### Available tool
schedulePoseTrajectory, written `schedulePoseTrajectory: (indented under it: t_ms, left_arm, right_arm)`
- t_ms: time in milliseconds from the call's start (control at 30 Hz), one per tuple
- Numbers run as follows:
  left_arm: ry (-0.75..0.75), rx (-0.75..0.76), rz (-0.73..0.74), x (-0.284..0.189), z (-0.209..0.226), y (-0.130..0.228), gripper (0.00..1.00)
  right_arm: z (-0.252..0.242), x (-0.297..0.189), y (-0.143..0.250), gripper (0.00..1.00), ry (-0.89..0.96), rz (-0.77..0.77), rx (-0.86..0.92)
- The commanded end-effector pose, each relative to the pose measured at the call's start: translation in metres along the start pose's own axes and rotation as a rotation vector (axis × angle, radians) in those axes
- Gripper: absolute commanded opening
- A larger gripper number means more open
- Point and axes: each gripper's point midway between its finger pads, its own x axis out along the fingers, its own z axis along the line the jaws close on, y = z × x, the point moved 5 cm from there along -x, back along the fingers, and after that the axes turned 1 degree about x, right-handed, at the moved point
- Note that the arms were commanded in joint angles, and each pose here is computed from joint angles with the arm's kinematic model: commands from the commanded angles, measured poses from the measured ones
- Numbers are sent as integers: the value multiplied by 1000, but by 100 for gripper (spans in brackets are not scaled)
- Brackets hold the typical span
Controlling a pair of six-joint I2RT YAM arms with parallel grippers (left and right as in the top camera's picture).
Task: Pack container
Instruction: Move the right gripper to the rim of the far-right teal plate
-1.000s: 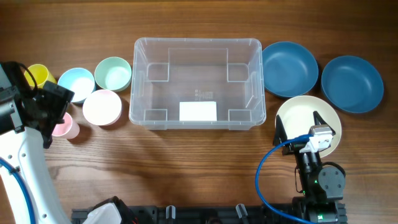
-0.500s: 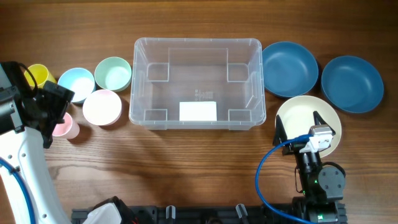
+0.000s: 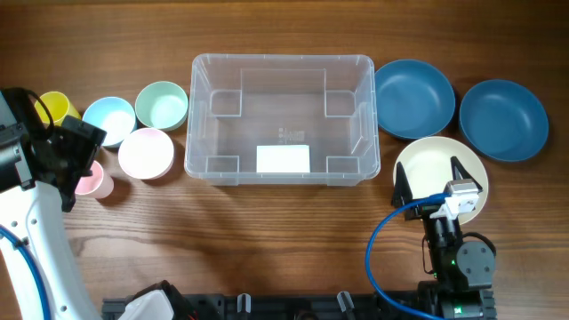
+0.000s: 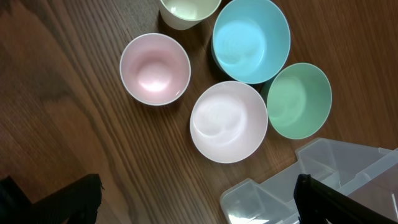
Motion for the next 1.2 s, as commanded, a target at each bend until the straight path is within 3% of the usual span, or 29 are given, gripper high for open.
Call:
schedulePoseTrajectory:
  t_ms: [0, 300, 533, 667, 800, 1067, 1167]
  left_arm:
    - [29, -19, -14, -9, -1, -1, 100]
    - [29, -19, -14, -9, -1, -1, 100]
    - [29, -19, -14, -9, -1, -1, 100]
    - [29, -19, -14, -9, -1, -1, 100]
    - [29, -19, -14, -9, -1, -1, 100]
    - [29, -19, -14, -9, -1, -1, 100]
    - [29, -19, -14, -9, -1, -1, 100]
  right_arm:
    - [-6, -5, -22, 100, 48, -14, 106]
    - [-13, -18, -93, 100, 136, 81, 175]
    - [-14, 12, -129, 100, 154, 316, 120]
    - [-8, 36, -136, 100, 103, 424, 132]
    - [-11, 54, -119, 100, 125, 514, 128]
    - [-11, 57, -105, 100, 133, 584, 130]
    - [-25, 55, -106, 100, 258, 567, 156]
